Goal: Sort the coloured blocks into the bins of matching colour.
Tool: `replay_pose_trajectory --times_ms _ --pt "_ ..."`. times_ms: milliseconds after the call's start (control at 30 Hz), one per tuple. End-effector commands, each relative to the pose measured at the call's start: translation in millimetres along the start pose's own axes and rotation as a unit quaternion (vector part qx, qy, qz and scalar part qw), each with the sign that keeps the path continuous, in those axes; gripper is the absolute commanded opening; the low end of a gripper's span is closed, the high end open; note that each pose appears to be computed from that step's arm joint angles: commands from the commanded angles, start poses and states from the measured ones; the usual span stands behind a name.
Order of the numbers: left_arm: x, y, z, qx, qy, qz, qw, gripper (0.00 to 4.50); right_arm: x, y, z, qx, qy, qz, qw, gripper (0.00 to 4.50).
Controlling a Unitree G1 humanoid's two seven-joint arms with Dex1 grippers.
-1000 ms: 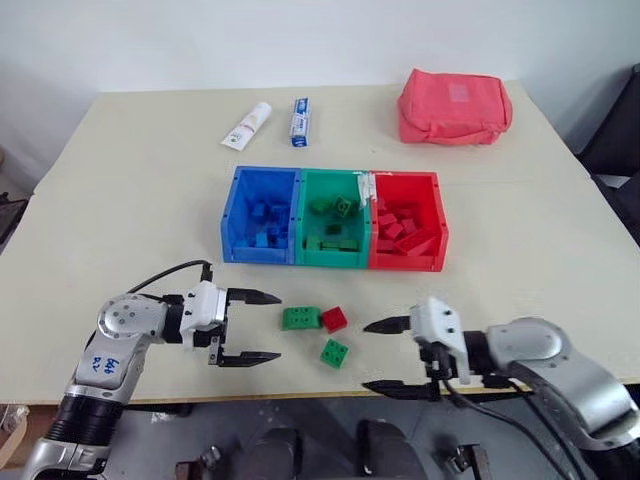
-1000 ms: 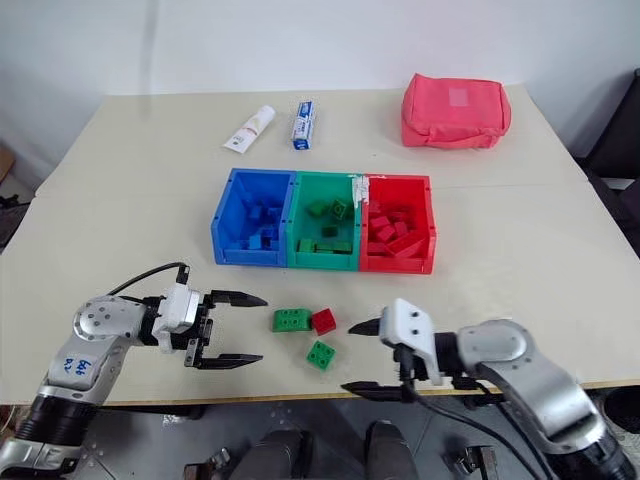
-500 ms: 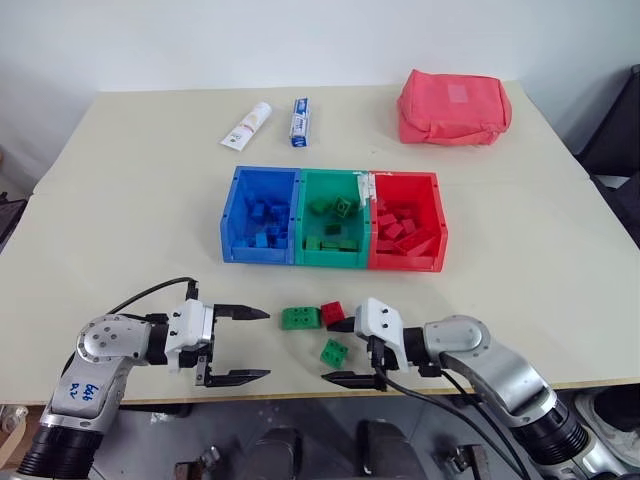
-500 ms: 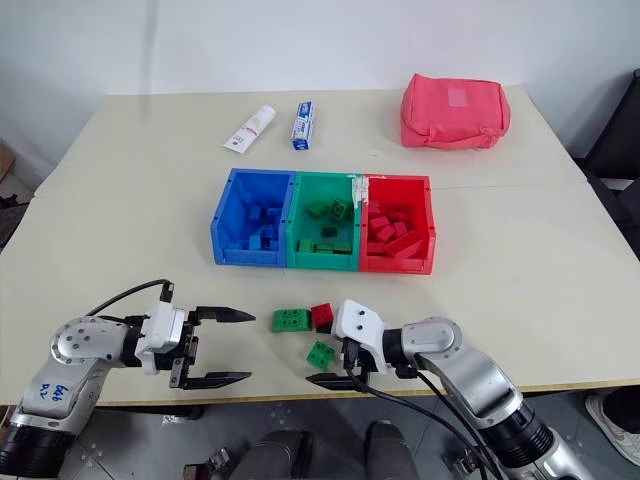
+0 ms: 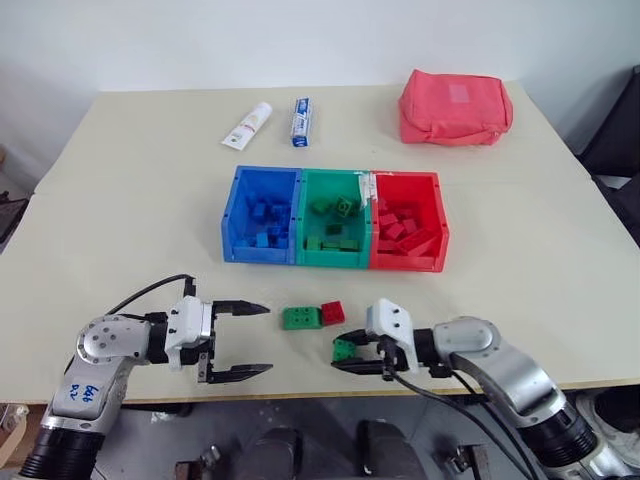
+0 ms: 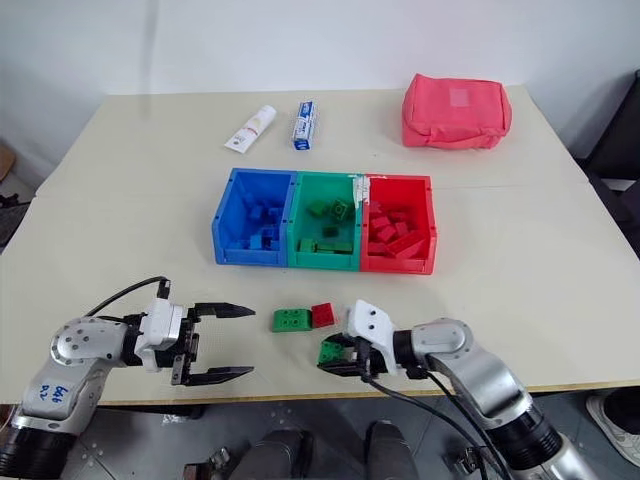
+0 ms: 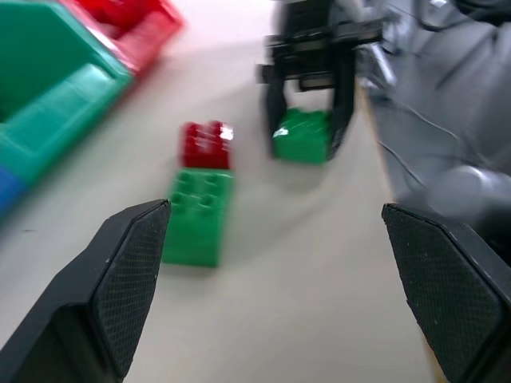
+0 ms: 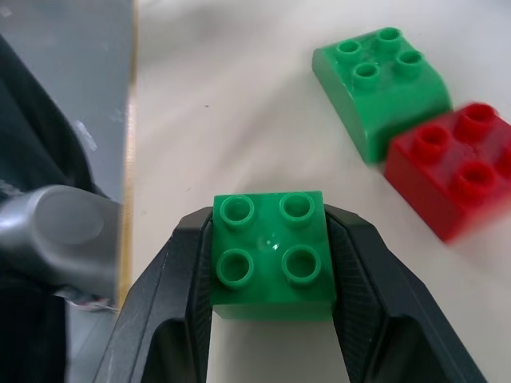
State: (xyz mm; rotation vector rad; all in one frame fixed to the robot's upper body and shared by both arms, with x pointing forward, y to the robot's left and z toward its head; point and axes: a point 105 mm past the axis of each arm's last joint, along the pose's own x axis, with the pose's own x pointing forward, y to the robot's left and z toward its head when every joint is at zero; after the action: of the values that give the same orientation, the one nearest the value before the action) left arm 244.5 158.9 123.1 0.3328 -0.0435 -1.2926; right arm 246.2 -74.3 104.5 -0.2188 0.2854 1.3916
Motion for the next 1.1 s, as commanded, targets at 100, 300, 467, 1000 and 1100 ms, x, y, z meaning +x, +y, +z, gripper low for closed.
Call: replay_pose_trajectory --times_ms 100,300,467,1000,1100 --pt "-7.5 17.4 14.0 0.005 -0.039 0.104 0.994 4.5 -29.0 -33.6 88.0 0.012 -0.165 -0.059 0.984 1.55" --pt "-14.4 23.0 12.6 0.007 -0.039 0.159 0.986 4.5 -24.4 -92.8 124.0 -0.019 -0.158 -0.151 0.976 1.55" --pt "-18.2 28.0 14.8 0.026 -0.032 0.178 0.983 4.5 -10.2 -139.0 131.0 -0.041 -0.123 -0.223 0.966 1.9" --pt "-32.9 39.0 6.0 0.03 0.004 0.157 0.987 4.5 -54.5 -78.2 92.9 -0.167 -0.119 -0.088 0.975 4.47" --pt "-38.9 38.8 -1.7 0.013 0.026 0.126 0.992 4.5 -73.6 -61.0 71.6 -0.181 -0.093 -0.08 0.976 4.47"
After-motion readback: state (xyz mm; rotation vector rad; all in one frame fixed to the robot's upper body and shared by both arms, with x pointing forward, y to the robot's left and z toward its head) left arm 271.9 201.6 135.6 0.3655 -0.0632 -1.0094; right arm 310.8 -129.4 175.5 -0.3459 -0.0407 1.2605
